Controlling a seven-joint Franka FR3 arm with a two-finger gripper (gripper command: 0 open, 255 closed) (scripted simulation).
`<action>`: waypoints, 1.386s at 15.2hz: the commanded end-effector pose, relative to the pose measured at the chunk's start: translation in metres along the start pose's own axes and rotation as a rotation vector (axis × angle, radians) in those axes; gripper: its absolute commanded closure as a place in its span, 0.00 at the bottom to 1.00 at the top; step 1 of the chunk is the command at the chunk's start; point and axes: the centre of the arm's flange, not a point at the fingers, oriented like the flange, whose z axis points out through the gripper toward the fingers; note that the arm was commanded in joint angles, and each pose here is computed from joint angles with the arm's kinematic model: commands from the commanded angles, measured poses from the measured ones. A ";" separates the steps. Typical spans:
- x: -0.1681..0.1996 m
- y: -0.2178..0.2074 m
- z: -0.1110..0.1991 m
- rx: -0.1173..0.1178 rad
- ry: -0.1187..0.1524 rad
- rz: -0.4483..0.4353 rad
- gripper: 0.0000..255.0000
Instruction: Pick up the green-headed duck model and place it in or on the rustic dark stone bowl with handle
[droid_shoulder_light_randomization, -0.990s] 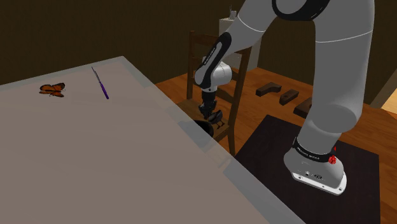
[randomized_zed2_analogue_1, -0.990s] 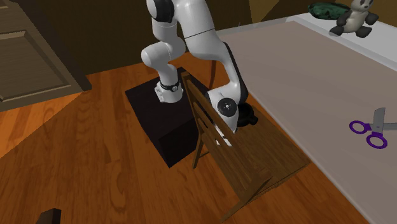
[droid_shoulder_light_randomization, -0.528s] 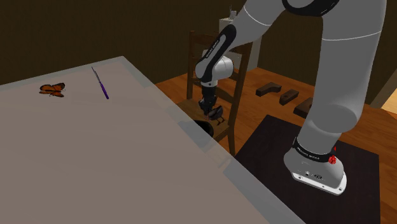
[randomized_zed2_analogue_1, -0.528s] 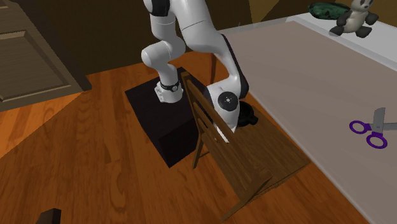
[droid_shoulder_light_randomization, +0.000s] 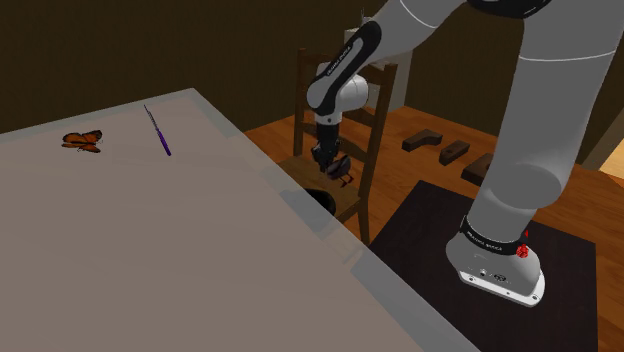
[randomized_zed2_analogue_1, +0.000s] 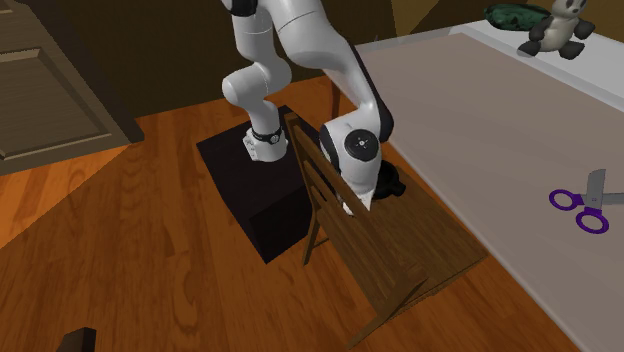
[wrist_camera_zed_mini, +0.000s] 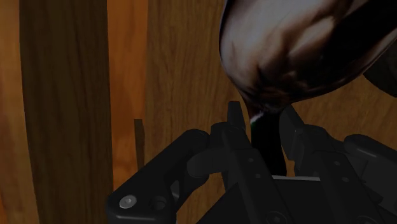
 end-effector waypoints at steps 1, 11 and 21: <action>-0.001 -0.003 -0.010 0.000 0.000 0.000 1.00; -0.004 -0.013 -0.062 0.000 0.000 0.000 1.00; -0.010 -0.056 -0.081 0.000 0.000 0.000 1.00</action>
